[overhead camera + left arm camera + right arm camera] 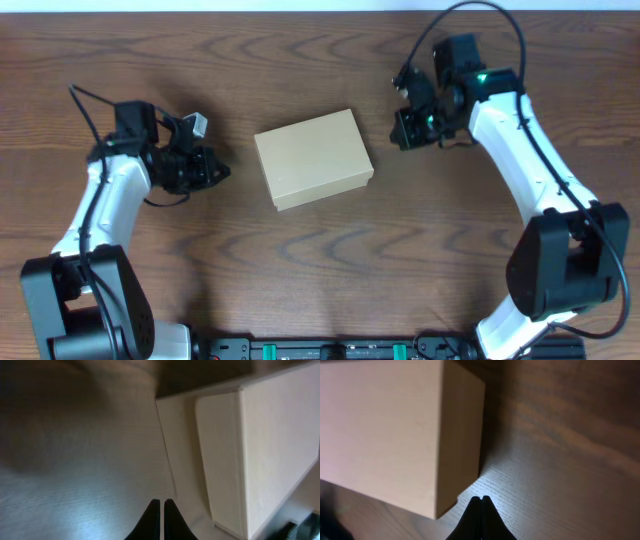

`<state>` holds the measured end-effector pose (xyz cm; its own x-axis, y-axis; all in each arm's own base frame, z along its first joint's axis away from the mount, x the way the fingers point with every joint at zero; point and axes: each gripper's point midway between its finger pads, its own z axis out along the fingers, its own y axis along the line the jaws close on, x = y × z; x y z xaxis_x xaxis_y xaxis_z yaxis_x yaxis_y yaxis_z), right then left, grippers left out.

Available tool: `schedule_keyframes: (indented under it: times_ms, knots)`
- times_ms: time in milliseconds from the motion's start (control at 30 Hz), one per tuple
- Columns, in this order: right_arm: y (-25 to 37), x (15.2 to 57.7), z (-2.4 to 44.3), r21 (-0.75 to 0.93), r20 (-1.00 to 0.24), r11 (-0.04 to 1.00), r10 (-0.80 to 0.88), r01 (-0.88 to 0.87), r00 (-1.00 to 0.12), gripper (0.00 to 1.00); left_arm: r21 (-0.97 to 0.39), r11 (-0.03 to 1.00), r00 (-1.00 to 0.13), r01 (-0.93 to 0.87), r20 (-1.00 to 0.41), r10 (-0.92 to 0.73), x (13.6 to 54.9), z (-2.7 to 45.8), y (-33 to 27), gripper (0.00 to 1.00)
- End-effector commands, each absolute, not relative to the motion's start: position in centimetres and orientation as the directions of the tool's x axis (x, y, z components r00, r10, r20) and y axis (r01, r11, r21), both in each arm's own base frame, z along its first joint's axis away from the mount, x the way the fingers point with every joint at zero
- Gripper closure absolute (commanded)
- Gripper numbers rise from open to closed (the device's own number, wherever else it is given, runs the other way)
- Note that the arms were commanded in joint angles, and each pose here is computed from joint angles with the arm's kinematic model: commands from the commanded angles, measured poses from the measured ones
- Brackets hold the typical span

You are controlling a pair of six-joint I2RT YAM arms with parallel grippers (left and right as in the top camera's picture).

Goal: Pack container
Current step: 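Press the closed lid down with both grippers, then pull them apart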

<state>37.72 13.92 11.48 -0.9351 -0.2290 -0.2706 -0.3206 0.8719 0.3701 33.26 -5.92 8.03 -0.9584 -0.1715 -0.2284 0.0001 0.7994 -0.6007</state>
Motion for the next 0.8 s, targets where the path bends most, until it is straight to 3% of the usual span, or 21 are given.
schedule_keyframes:
  times_ms: [0, 233, 467, 767]
  knots:
    - [14.3, 36.9, 10.1, 0.407, -0.232, 0.870, -0.195, -0.277, -0.953, 0.99, -0.658, 0.748, -0.943, -0.081, -0.192, -0.272, 34.0, 8.1, -6.8, 0.94]
    - [15.3, 35.6, 8.1, 0.457, -0.210, 0.846, -0.199, -0.276, -0.957, 0.98, -0.669, 0.741, -0.915, -0.061, -0.259, -0.309, 37.1, 7.8, -8.2, 0.94]
    - [17.9, 35.7, 7.6, 0.461, -0.251, 0.831, -0.215, -0.312, -0.944, 0.99, -0.683, 0.727, -0.933, -0.070, -0.212, -0.289, 37.3, 6.0, -10.9, 0.94]
    - [19.4, 33.9, 7.4, 0.466, -0.209, 0.821, -0.261, -0.330, -0.943, 0.99, -0.704, 0.710, -0.906, -0.023, -0.285, -0.313, 39.4, 7.0, -11.1, 0.94]
